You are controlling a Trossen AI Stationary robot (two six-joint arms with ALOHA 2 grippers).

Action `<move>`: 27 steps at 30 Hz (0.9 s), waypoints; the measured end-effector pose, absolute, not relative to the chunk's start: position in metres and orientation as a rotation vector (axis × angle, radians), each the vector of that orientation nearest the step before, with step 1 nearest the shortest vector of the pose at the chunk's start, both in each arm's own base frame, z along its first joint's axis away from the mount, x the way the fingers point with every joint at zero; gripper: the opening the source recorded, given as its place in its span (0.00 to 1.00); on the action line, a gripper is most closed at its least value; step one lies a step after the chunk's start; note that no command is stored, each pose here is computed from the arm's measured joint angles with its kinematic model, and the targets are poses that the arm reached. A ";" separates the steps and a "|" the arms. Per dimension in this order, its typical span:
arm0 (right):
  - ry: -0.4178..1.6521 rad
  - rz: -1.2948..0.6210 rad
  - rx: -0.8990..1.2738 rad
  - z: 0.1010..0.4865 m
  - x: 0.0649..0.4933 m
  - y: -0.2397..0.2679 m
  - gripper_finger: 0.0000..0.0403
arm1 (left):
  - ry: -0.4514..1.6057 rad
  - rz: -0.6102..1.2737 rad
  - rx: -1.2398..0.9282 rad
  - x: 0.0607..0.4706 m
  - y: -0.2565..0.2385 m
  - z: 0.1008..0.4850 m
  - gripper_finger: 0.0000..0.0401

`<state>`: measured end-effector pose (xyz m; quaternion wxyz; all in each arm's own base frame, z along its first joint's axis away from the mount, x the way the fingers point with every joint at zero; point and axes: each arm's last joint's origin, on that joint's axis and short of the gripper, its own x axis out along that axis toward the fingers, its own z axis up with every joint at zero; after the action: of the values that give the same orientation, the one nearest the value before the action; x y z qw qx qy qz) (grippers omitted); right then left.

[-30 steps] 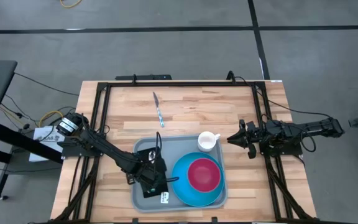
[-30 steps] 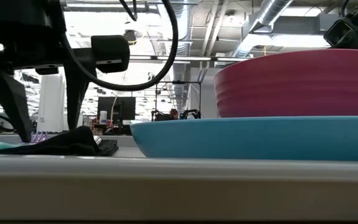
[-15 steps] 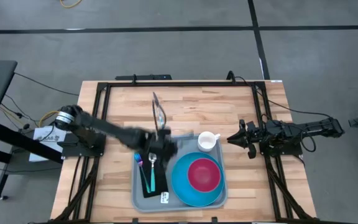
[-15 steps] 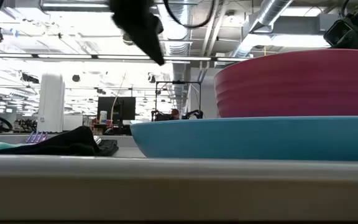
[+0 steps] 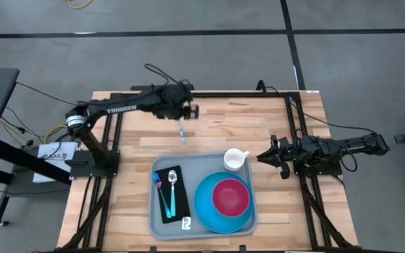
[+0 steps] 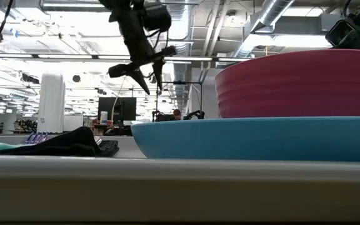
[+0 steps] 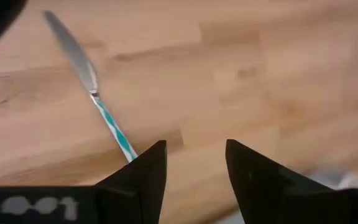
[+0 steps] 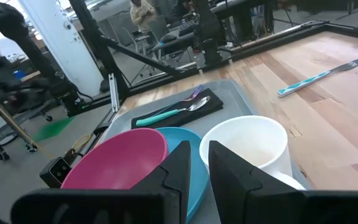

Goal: Set up tray
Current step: Put the blue knife on the black napkin to the right of the blue spoon

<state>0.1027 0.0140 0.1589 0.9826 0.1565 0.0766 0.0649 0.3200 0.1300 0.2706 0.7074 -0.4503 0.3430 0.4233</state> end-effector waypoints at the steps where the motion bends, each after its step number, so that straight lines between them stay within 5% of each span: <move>1: 0.154 0.131 0.315 0.159 0.103 0.014 0.13 | 0.737 0.969 -1.044 0.317 0.138 0.271 0.38; 10: 0.154 0.131 0.315 0.159 0.103 0.014 0.13 | 0.646 1.136 -1.145 0.304 0.162 0.269 0.38; 27: 0.154 0.131 0.315 0.159 0.103 0.014 0.13 | 0.859 1.241 -1.300 0.324 0.158 0.211 0.38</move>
<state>0.1027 0.0140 0.1589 0.9825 0.1566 0.0766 0.0649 0.3236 0.1578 0.2109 0.5438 -0.5476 0.3620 0.5229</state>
